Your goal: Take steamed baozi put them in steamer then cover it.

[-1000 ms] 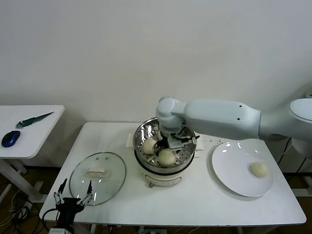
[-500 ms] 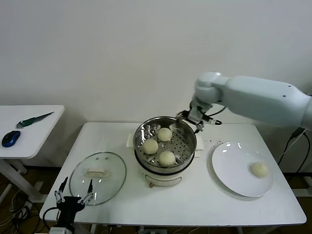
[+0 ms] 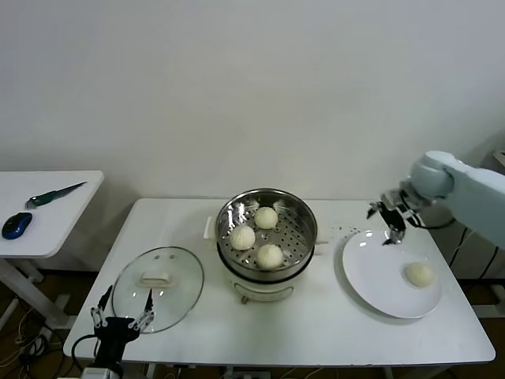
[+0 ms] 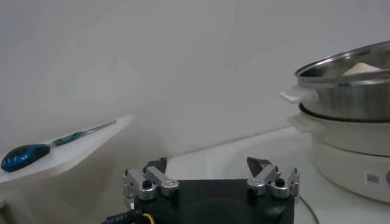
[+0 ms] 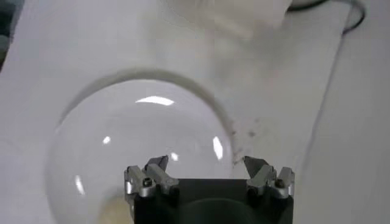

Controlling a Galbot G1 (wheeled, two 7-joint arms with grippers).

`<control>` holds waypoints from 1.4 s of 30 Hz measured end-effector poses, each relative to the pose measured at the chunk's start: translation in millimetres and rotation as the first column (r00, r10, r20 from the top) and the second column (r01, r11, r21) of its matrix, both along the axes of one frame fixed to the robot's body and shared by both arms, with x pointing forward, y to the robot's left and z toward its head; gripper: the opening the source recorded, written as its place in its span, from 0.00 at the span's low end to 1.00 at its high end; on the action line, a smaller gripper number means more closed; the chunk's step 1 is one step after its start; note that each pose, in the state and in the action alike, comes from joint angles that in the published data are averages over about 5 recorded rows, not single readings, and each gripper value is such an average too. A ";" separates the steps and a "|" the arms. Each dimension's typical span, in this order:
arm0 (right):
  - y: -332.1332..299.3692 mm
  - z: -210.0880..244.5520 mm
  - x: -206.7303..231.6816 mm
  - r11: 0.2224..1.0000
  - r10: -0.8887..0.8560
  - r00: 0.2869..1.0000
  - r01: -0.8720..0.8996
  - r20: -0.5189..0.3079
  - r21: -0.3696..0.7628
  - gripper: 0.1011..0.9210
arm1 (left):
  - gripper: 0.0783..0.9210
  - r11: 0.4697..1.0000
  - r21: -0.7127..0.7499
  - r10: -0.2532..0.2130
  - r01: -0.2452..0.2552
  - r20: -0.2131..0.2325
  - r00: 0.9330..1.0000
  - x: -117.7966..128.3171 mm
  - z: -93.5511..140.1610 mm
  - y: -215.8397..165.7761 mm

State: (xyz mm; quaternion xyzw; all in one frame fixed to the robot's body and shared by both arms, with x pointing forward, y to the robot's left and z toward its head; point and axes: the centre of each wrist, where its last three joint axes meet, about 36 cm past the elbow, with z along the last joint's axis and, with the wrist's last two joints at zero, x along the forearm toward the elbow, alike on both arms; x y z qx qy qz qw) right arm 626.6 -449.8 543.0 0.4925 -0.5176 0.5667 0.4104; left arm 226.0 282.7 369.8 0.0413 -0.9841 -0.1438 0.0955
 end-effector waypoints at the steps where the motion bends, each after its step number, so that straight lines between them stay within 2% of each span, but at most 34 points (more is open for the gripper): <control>1: -8.5 -6.6 -2.6 1.000 -0.020 1.000 0.020 -0.009 -0.004 0.88 | 0.88 1.000 0.000 0.001 -0.001 -0.001 1.000 -0.3 -0.1 -0.1; 13: -70.7 -58.8 -20.2 0.985 -0.170 0.983 0.166 -0.068 -0.053 0.88 | 0.88 1.000 0.007 0.010 -0.010 -0.015 1.000 -2.3 -3.6 0.3; 27: -77.3 -89.2 -14.2 0.973 -0.227 0.970 0.222 -0.088 -0.060 0.88 | 0.88 1.000 0.011 0.017 -0.017 -0.023 1.000 -3.7 -7.0 2.5; 30: -76.7 -91.1 -13.2 0.972 -0.231 0.969 0.226 -0.090 -0.060 0.84 | 0.88 1.000 0.014 0.018 -0.017 -0.022 1.000 -4.5 -6.8 3.3; 36: -76.6 -89.5 -11.2 0.971 -0.238 0.967 0.234 -0.088 -0.057 0.69 | 0.88 1.000 0.017 0.018 -0.017 -0.022 1.000 -6.0 -5.3 3.9; 42: -77.0 -79.1 -7.4 0.969 -0.246 0.966 0.242 -0.078 -0.048 0.67 | 0.88 1.000 0.018 0.014 -0.014 -0.025 1.000 -7.8 -5.8 3.8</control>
